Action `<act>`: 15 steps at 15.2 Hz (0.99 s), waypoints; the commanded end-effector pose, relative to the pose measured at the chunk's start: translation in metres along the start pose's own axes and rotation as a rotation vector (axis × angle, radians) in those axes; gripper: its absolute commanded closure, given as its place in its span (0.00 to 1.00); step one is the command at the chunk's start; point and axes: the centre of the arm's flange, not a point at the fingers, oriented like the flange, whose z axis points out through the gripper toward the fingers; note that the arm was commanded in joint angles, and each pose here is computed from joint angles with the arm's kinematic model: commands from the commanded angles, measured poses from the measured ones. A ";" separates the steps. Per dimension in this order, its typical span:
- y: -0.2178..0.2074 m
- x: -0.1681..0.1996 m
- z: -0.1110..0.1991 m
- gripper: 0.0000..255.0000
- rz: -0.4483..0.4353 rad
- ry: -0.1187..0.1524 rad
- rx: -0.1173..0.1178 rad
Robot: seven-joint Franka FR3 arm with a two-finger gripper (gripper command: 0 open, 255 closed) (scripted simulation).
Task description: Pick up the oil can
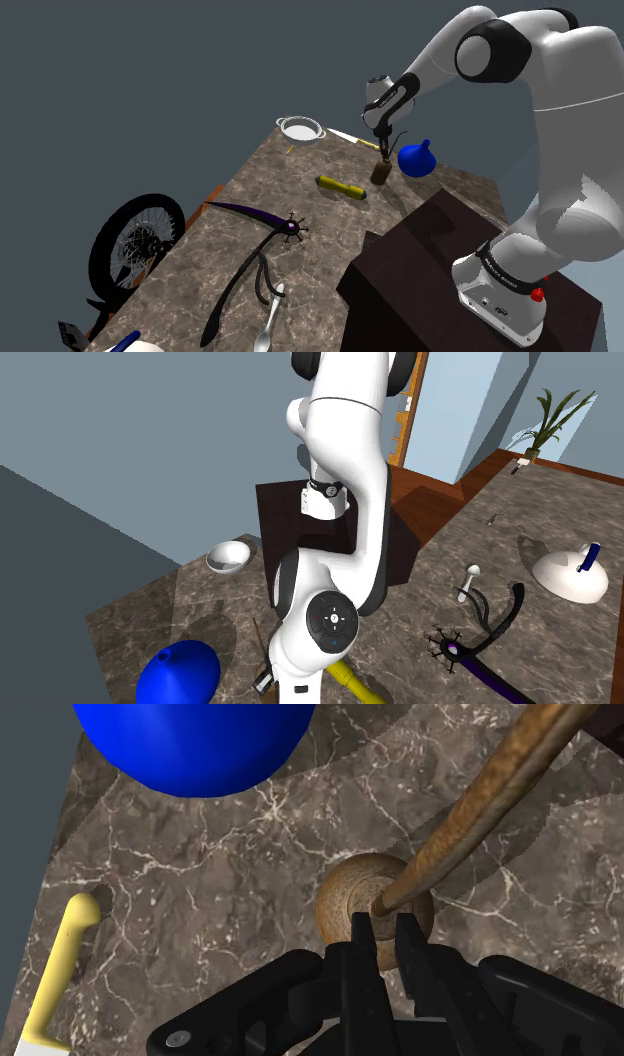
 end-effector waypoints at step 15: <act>0.001 -0.021 -0.049 1.00 0.000 0.000 0.000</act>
